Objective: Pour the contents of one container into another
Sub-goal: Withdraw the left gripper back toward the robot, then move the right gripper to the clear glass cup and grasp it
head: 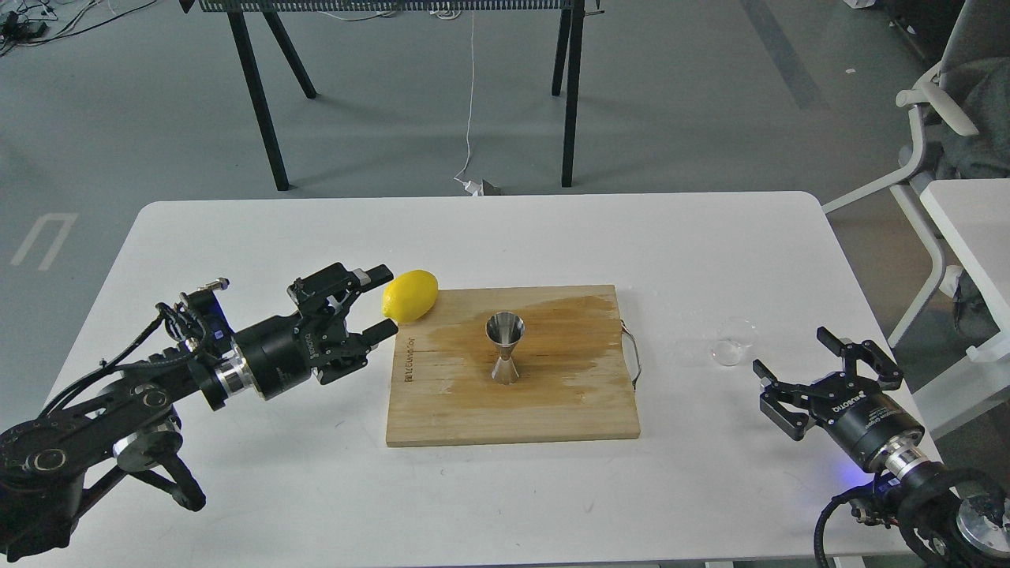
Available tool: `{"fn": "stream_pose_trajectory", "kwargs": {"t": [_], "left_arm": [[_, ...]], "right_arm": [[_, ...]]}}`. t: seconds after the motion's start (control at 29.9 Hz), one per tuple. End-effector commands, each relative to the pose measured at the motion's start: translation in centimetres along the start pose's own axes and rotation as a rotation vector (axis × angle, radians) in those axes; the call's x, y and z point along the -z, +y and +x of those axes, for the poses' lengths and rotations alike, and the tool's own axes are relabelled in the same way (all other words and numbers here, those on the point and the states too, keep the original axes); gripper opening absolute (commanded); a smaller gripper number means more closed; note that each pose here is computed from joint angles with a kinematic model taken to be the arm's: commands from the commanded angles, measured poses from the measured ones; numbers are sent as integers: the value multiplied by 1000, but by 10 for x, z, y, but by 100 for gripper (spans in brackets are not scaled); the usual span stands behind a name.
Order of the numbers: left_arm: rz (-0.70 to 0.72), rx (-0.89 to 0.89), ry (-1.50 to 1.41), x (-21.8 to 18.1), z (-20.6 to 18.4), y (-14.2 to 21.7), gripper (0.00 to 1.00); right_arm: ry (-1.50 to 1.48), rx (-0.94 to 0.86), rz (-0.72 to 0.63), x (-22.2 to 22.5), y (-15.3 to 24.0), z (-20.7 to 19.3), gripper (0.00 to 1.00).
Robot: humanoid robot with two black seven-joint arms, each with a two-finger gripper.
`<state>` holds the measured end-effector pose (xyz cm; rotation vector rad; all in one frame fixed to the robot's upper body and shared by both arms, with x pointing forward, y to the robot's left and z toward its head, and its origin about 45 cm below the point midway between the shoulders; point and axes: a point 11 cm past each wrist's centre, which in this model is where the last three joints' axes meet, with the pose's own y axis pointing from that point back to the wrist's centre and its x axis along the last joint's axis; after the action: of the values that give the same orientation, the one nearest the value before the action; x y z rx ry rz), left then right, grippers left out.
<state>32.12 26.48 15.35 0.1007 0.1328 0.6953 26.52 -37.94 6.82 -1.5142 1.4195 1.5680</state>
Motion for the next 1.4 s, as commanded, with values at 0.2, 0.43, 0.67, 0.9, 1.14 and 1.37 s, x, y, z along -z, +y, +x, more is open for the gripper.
{"fn": "stream_pose_trajectory", "kwargs": {"t": [0.2,0.43,0.67,0.9,1.14,1.37], "left_arm": [[-26,-59,2,-11,18,8,97],[-19,-67,5,-7,20,10,97],[-18,-69,5,-7,20,10,97],[-15,-70,9,-5,20,11,97],[-10,-71,14,-2,18,13,97],[-10,-71,14,-2,18,13,97]], "right_arm": [[-34,-45,18,-8,-3,19,99],[-36,-54,29,-5,-6,22,99],[-49,-47,36,-8,-14,21,99],[-57,-38,45,-9,-28,17,99],[-61,-30,47,-11,-34,14,99],[-70,-34,57,-11,-42,14,99]]}}
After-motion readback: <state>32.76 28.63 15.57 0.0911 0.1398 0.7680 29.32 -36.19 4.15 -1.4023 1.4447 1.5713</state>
